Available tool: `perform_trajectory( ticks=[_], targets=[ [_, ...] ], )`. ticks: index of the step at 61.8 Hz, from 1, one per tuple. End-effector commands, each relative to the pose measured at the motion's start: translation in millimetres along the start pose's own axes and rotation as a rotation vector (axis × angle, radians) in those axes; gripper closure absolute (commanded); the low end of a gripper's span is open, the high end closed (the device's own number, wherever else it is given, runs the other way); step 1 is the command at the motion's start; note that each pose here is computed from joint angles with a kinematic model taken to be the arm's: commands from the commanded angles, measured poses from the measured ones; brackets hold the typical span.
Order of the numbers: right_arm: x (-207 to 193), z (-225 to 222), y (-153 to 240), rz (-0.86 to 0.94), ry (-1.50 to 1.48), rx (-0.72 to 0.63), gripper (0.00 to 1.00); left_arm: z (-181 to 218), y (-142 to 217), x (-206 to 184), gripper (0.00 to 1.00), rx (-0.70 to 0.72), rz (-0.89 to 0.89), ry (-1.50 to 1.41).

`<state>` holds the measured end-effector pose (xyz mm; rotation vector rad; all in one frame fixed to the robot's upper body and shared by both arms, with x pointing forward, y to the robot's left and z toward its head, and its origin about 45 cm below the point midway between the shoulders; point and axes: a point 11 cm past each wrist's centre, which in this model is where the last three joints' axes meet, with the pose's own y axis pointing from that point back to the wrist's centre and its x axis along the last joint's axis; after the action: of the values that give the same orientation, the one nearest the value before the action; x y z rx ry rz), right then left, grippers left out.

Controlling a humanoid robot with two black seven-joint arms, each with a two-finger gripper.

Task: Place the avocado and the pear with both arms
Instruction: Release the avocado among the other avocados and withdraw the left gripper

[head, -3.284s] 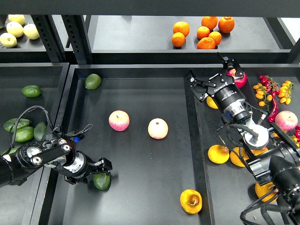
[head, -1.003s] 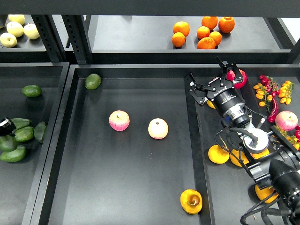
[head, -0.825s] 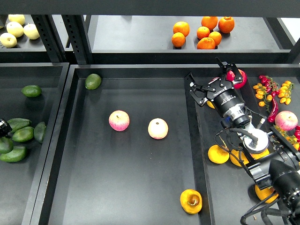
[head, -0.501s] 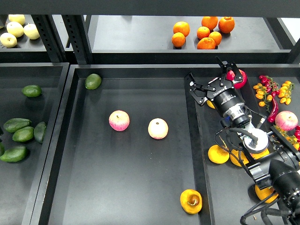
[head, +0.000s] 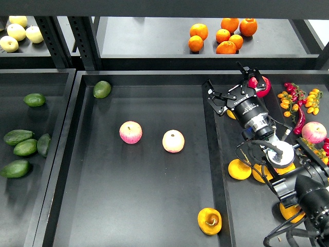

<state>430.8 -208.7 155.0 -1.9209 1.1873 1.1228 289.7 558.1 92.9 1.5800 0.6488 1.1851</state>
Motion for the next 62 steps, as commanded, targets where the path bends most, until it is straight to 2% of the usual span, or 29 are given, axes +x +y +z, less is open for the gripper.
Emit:
perform_trajectory(
  ticks=[1,38,62],
  targets=[
    [0.0,0.3,0.0,0.000,0.001,-0.001,0.01,-0.1,-1.4,-1.8,0.63,0.004,-0.002,0.003],
    [-0.5,0.7,-0.2,-0.002,0.001,-0.003,0.01,-1.1,-16.0,-31.0,0.61,0.015,-0.055,-0.011],
    [-0.9,0.6,-0.4,-0.003,0.001,-0.003,0.01,4.0,-18.3,-39.9,0.50,0.011,-0.069,-0.021]
  ],
)
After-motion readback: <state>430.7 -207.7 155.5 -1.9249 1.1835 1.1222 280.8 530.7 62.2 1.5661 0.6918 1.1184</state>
